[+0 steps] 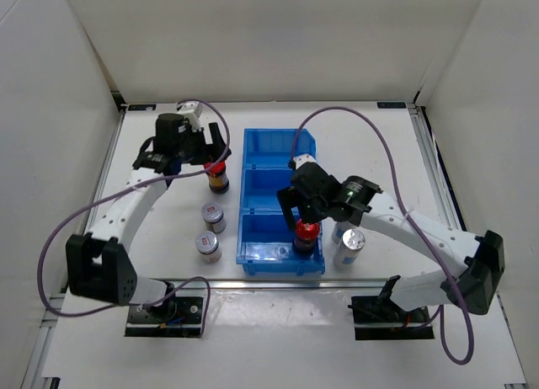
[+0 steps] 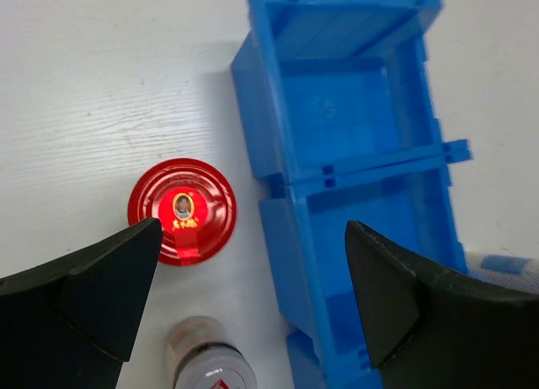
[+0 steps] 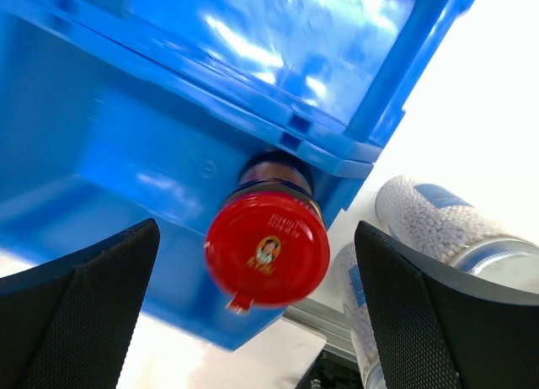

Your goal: Organize the condiment bottles

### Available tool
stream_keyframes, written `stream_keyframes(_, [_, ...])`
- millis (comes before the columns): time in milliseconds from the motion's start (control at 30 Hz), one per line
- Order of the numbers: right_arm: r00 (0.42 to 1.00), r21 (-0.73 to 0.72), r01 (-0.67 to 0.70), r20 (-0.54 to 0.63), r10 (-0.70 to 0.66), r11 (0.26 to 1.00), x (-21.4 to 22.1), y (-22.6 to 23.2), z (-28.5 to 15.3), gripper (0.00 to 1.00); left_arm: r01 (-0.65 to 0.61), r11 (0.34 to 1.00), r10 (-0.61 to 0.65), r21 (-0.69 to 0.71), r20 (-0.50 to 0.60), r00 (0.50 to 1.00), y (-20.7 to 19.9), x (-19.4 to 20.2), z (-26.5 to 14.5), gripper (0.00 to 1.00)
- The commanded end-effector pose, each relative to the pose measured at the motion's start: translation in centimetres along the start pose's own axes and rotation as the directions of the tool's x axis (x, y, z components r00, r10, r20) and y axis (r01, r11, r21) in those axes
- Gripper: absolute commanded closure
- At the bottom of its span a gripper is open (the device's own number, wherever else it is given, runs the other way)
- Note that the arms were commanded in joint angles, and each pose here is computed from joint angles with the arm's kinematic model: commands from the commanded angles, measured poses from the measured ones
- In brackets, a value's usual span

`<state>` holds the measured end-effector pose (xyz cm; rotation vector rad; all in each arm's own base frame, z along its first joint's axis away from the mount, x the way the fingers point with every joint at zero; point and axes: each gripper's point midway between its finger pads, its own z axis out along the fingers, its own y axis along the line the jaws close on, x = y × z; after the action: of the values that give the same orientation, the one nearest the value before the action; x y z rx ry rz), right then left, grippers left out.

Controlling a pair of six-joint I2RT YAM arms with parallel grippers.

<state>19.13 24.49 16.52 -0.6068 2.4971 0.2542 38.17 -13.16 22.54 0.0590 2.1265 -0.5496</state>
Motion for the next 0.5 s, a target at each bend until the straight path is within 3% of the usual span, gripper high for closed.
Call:
stream_keyframes(0, [0.991, -0.036, -0.011, 0.133, 0.016, 0.999, -3.2, 0.1, -4.3, 0.00, 0.015, 0.990, -0.022, -0.144, -0.050, 0.998, 2.6, 0.9, 1.9, 0.00])
stream_keyframes(167, [0.980, -0.040, -0.004, 0.201, 0.012, 0.999, -4.3, -0.8, -7.5, 0.00, -0.009, 0.954, -0.033, -0.301, -0.135, 0.990, 5.3, 3.8, 4.1, 0.00])
stream_keyframes(367, [0.976, 0.015, 0.007, 0.217, -0.010, 1.000, -3.9, -2.6, -9.6, 0.00, 0.014, 0.958, -0.068, -0.287, -0.177, 0.982, 5.8, 6.1, 6.1, 0.00])
stream_keyframes(467, [0.978, 0.051, 0.007, 0.207, -0.017, 0.999, -2.9, -3.7, -9.6, 0.00, 0.015, 0.959, -0.079, -0.285, -0.216, 0.973, 6.1, 7.3, 7.2, 0.08])
